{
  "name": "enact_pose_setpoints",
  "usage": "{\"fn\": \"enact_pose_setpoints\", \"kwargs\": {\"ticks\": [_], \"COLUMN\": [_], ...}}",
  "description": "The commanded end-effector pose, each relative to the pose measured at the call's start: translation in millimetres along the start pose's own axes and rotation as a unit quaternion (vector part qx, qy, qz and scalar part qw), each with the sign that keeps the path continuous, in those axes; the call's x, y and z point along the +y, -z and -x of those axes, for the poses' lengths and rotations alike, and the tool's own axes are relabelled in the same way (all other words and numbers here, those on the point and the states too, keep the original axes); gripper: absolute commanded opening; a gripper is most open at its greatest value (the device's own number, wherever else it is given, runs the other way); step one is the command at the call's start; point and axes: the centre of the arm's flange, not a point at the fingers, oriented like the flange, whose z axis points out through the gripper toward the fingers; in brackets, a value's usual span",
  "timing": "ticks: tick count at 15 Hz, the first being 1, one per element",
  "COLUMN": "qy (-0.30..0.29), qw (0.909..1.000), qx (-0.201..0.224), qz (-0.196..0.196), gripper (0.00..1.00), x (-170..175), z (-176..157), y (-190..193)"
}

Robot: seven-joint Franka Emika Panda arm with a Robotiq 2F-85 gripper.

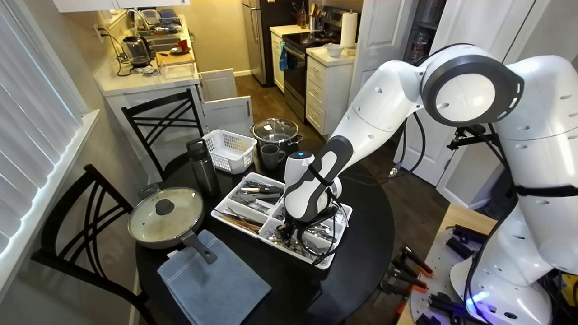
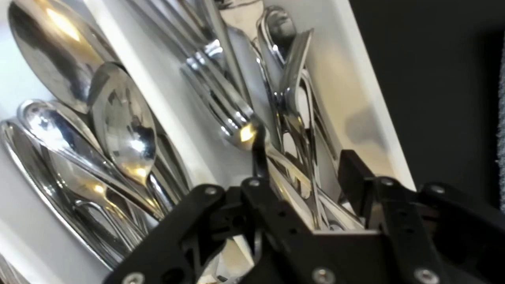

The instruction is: Remove one fork, spoon and knife from the rack

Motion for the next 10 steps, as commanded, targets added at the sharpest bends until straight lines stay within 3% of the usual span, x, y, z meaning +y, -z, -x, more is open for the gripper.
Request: {"fn": "enact_pose_setpoints", "kwargs": {"ticks": [1,4,10], "qy": [-0.010,-0.007,0.005], "qw": [0.9999,0.9999,0.9997], "qx": [0.001,0.001,0.014], "qz": [0.012,0.014,0.017], "gripper": [0.21,0.03,0.03], "x": [-1,-5,-11], "z": [1,2,3], "y": [-17,-17,3]}}
